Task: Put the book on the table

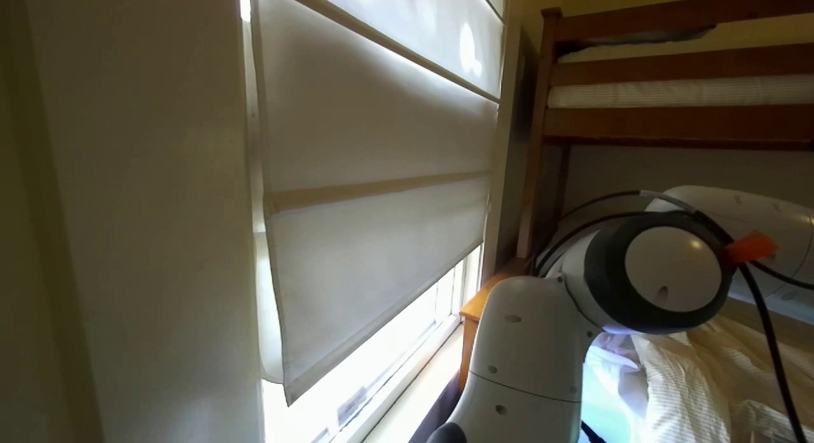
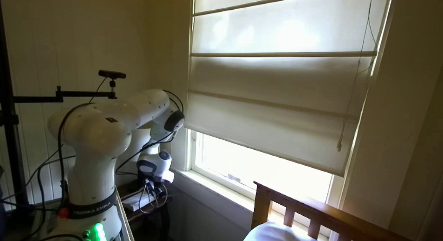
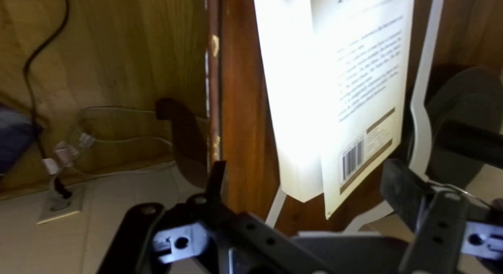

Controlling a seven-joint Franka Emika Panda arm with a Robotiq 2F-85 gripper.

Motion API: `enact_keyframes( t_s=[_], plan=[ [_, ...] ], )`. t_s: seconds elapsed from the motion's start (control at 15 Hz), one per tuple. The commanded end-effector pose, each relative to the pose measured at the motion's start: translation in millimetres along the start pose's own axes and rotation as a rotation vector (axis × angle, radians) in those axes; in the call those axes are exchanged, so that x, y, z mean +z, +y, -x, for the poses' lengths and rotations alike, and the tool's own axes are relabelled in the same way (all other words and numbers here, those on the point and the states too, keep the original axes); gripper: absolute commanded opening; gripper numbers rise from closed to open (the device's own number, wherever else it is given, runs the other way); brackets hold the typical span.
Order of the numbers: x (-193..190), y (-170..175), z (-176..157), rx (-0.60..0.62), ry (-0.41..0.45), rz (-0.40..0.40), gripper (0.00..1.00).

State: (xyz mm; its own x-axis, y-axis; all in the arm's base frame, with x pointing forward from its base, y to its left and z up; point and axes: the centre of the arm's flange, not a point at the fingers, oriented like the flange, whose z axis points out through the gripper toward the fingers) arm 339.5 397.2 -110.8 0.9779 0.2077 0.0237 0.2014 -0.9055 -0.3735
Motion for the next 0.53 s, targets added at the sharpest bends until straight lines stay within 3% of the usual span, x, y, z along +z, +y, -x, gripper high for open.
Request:
enact_keyframes(
  t_s=[0.0,0.2,0.27,0.47],
  plan=[
    [-56.4,-6.2,45.5,0.098,0.076,0.168,1.00],
    [-89.2,2.5,74.5,0.210,0.180,0.258,1.00],
    [-55.3,-5.0,48.0,0.132,0.154,0.229,1.00],
    [-59.1,-6.7,52.1,0.133,0.159,0.236,1.00]
  ],
)
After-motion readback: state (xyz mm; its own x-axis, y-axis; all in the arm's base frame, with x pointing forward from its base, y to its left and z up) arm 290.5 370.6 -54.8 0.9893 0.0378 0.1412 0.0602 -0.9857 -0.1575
